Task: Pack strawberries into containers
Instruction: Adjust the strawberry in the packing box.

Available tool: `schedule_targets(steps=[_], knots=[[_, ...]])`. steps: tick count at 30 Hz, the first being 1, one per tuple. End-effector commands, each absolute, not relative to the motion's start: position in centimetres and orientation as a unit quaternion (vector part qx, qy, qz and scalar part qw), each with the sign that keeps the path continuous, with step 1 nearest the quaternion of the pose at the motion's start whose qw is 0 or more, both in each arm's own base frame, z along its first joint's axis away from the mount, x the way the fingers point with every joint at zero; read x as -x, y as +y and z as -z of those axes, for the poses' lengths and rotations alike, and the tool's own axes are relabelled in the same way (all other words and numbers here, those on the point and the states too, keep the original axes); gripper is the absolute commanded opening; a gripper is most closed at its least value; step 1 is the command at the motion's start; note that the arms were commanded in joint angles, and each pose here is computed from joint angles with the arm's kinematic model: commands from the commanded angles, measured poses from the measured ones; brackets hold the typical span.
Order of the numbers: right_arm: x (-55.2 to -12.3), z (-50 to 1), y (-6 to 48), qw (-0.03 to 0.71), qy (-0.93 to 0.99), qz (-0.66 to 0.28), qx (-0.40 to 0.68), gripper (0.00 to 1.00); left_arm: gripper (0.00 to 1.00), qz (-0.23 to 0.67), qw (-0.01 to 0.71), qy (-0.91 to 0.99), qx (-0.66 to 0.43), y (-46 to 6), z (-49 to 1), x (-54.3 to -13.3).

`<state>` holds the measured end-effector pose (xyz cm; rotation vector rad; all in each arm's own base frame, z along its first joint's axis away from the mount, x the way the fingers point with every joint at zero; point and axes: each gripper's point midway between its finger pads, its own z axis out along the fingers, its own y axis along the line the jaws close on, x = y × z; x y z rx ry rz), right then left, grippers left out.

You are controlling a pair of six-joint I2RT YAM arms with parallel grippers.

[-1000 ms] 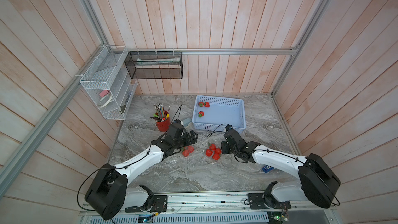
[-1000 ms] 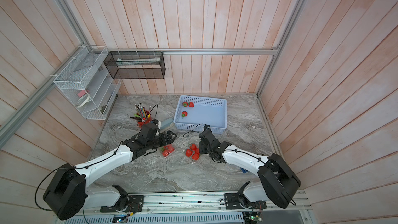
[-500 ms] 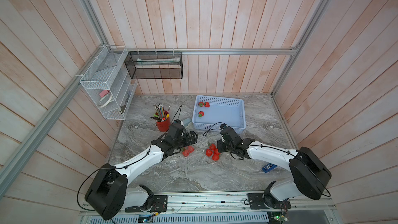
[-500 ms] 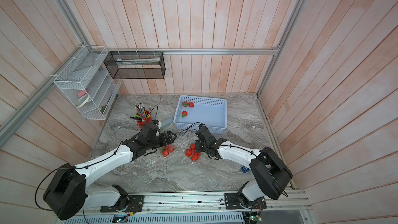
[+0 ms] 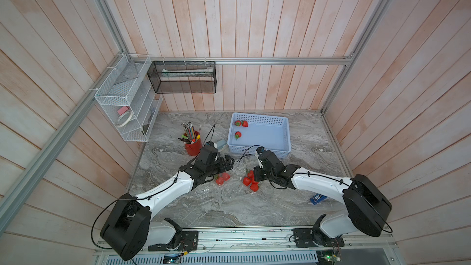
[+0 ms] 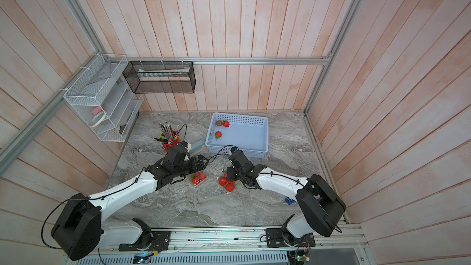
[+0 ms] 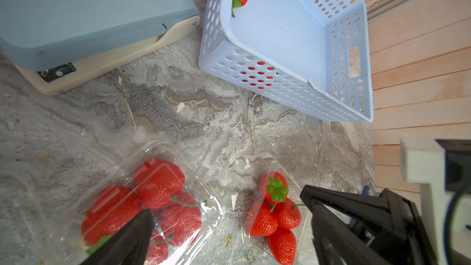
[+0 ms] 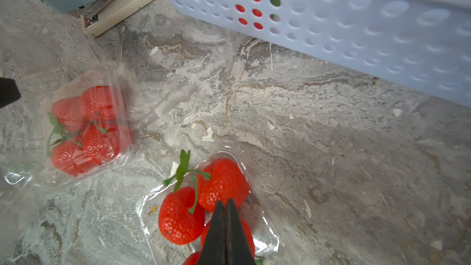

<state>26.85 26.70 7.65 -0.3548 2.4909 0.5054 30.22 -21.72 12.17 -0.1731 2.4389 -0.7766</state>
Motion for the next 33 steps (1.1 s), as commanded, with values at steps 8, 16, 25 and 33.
schedule_targets(steps=[8, 16, 25, 33], knots=[[-25.9, -9.7, 27.5, 0.315, 0.920, -0.174, 0.153, 0.00, 0.99, 0.285, 0.300, 0.908, 0.060, -21.6, -13.0, -30.6], [-24.3, -8.3, 26.5, 0.330, 0.921, -0.104, 0.176, 0.00, 0.99, 0.286, 0.300, 0.908, 0.061, -21.6, -13.1, -30.5], [-22.5, -5.9, 25.2, 0.332, 0.922, -0.066, 0.187, 0.05, 0.99, 0.286, 0.300, 0.908, 0.063, -21.5, -13.0, -30.5], [-22.6, -7.6, 26.3, 0.354, 0.912, -0.102, 0.183, 0.36, 0.99, 0.283, 0.301, 0.908, 0.063, -21.4, -13.0, -30.5]])
